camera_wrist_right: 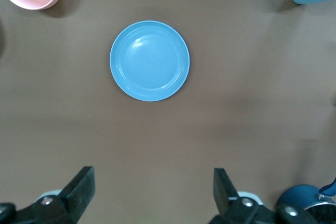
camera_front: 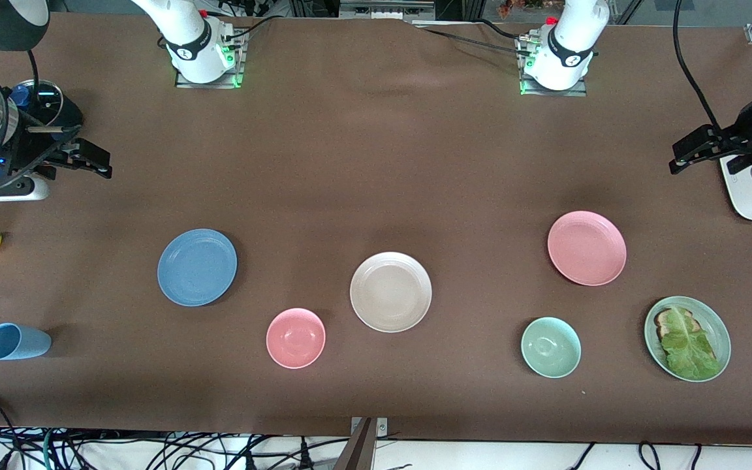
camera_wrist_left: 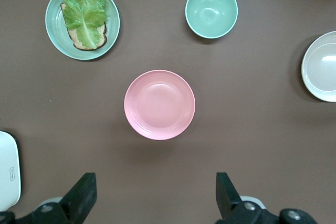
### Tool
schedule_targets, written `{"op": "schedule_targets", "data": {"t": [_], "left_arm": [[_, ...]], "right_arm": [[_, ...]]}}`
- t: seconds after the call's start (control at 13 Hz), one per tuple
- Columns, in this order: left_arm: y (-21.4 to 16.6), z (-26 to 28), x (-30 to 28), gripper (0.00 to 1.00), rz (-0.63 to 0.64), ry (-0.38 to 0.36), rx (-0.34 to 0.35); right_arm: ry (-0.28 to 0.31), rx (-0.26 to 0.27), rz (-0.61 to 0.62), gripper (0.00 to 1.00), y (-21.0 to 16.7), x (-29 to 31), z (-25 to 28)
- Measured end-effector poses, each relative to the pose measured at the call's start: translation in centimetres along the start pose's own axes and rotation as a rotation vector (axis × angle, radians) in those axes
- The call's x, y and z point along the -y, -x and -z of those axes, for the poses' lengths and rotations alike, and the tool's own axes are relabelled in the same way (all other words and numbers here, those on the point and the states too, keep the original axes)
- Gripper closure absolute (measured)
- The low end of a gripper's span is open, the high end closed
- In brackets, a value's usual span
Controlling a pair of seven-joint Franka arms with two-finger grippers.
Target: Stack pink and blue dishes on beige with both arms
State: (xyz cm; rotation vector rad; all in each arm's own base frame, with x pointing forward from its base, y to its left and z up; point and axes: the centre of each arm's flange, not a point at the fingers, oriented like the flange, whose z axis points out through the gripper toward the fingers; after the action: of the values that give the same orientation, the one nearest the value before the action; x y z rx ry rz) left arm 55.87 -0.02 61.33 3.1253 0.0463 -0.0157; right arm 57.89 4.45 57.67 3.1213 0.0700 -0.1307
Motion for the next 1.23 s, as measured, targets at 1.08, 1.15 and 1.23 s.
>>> {"op": "schedule_targets", "data": {"t": [1.08,1.15,1.23], "left_arm": [[-0.01,-0.01,0.0,0.0,0.0,0.0,0.0],[-0.01,-0.01,0.0,0.0,0.0,0.0,0.0],[-0.01,-0.01,0.0,0.0,0.0,0.0,0.0]], "right_arm": [[0.0,0.009,0.0,0.0,0.02,0.14,-0.42],[0.0,0.008,0.003,0.0,0.02,0.27,-0.4],[0.0,0.008,0.005,0.0,0.02,0.41,-0.4]]}}
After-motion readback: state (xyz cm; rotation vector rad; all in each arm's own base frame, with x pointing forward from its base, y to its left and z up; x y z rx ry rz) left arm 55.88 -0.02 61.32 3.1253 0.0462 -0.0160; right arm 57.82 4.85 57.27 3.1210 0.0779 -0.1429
